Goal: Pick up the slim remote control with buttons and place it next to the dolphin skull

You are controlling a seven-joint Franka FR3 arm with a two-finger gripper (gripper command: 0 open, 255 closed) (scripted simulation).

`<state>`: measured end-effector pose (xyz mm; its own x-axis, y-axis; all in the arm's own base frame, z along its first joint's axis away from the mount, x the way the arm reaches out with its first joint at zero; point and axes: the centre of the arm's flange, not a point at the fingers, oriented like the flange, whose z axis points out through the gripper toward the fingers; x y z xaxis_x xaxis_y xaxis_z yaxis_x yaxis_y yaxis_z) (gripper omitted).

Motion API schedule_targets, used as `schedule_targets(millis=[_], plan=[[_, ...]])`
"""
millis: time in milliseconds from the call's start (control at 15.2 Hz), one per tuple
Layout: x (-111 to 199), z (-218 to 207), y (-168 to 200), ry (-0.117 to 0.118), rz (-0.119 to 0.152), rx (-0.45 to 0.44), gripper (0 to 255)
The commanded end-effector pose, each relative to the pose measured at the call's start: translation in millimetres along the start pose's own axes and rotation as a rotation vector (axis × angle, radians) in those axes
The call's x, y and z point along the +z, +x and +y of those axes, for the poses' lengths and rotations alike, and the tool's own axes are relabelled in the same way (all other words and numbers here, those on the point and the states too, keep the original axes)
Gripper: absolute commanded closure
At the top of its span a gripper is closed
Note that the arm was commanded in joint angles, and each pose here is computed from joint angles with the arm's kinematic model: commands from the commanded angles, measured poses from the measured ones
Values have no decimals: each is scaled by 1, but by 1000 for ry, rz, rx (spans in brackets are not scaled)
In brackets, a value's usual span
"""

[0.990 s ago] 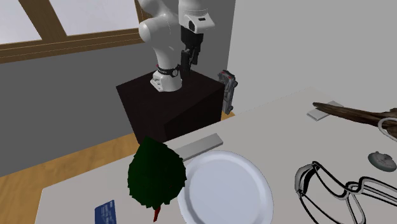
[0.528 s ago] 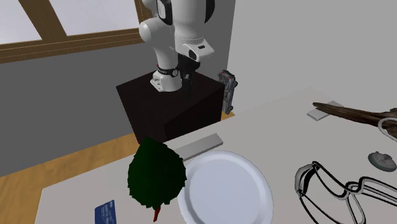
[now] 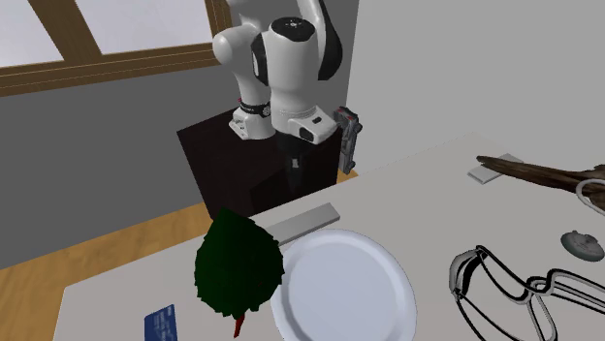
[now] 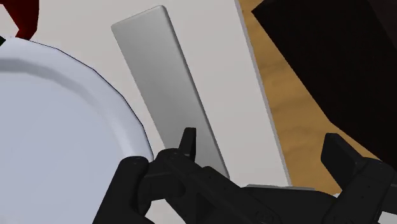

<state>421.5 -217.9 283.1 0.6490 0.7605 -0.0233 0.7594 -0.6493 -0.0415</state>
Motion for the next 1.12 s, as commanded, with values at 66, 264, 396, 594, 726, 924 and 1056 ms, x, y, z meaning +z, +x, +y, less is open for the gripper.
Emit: schedule_targets(millis=[66, 264, 396, 594, 726, 924, 1056], plan=[[27, 32, 4, -12, 7, -86, 0], [51, 61, 12, -22, 15, -165, 0], [61, 66, 14, -24, 17, -181, 0], [77, 67, 14, -24, 17, -181, 0], [87, 67, 15, -24, 17, -181, 0], [96, 67, 15, -24, 16, -181, 0], [96, 67, 15, -24, 17, -181, 0]])
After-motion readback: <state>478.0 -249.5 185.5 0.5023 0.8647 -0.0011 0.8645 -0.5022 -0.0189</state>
